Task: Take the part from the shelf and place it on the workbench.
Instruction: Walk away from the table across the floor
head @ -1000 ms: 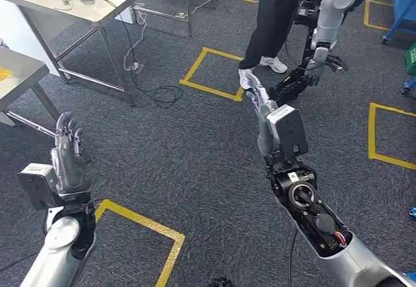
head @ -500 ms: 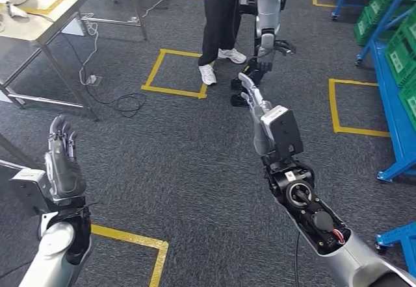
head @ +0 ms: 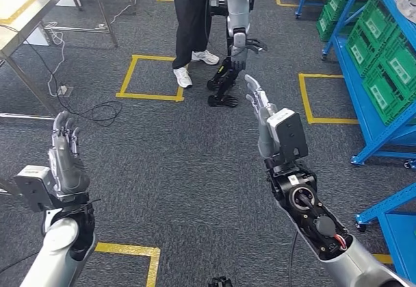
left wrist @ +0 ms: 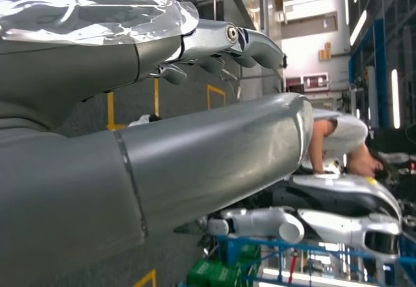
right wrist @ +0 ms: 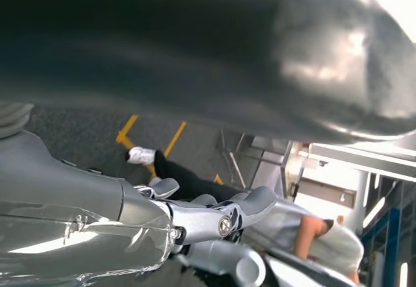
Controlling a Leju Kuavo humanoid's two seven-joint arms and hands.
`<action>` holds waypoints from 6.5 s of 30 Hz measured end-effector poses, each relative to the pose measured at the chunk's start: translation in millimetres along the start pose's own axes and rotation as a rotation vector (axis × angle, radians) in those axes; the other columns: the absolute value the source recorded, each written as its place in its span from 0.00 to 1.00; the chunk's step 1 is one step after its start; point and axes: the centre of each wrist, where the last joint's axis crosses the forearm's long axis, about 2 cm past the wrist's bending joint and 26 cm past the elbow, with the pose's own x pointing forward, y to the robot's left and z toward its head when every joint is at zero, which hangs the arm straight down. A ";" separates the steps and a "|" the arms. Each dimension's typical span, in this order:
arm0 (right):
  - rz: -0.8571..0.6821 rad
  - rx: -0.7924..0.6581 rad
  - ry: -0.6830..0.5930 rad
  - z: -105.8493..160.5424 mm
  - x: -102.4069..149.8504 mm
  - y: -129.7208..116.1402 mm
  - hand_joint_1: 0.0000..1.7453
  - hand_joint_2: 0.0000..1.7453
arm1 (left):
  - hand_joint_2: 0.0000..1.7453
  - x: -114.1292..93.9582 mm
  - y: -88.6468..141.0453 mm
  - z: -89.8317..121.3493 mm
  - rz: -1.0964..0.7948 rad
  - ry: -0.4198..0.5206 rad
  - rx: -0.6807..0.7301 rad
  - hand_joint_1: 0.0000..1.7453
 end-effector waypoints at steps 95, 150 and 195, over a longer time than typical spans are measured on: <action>0.014 0.028 -0.006 -4.0 -1.8 8.0 0.00 0.00 | 0.00 -5.1 4.4 2.8 0.002 0.014 -0.013 0.00; 0.005 0.031 -0.008 -4.7 0.4 14.7 0.00 0.00 | 0.00 2.9 6.5 -0.7 0.007 -0.005 0.004 0.00; 0.028 0.018 -0.028 -4.4 6.9 12.0 0.00 0.00 | 0.00 7.3 9.4 -5.4 -0.010 -0.008 0.021 0.00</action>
